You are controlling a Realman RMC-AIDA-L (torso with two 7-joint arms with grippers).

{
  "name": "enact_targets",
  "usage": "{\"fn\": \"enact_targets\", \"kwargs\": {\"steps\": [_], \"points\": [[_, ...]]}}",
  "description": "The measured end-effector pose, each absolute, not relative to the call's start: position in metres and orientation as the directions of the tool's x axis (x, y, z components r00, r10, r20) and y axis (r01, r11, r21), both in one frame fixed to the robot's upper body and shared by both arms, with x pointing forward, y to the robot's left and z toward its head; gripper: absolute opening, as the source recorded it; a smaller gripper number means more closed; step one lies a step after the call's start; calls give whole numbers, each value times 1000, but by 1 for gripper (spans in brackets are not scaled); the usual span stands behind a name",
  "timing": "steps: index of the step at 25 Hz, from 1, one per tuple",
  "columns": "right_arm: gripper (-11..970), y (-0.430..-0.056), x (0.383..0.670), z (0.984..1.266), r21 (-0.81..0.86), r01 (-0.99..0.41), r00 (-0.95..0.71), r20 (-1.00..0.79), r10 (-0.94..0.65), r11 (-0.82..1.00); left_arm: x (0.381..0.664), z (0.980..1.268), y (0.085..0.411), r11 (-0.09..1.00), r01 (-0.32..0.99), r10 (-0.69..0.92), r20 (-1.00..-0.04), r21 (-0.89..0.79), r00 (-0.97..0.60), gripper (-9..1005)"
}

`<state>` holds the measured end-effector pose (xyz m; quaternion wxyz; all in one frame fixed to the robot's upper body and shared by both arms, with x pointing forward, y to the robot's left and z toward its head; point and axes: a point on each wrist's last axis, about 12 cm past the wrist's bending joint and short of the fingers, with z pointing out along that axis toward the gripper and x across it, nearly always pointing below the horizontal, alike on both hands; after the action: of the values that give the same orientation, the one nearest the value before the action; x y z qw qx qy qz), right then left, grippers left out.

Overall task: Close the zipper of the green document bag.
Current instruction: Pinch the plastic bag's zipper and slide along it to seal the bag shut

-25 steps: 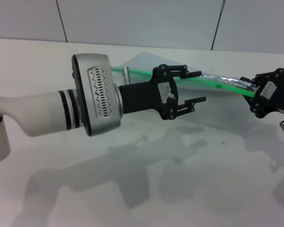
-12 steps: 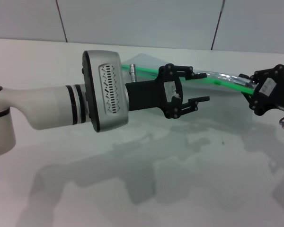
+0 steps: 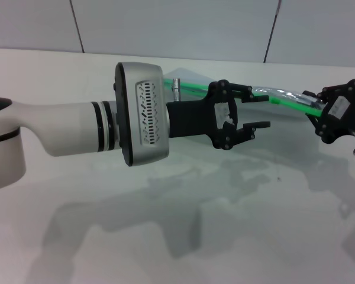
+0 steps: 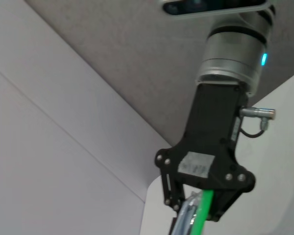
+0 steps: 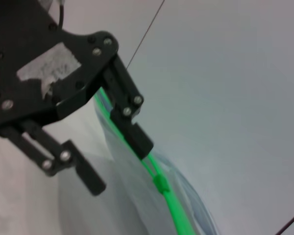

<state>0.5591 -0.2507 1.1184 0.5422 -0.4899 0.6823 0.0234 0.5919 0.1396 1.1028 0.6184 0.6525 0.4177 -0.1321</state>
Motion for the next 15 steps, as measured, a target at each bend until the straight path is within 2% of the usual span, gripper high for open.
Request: {"fn": "enact_targets", "kwargs": {"steps": [15], "points": [[65, -248, 553, 1126, -510, -697, 62, -744, -666, 504, 596, 1112, 134, 121, 676, 391, -661, 727, 641, 382]]}}
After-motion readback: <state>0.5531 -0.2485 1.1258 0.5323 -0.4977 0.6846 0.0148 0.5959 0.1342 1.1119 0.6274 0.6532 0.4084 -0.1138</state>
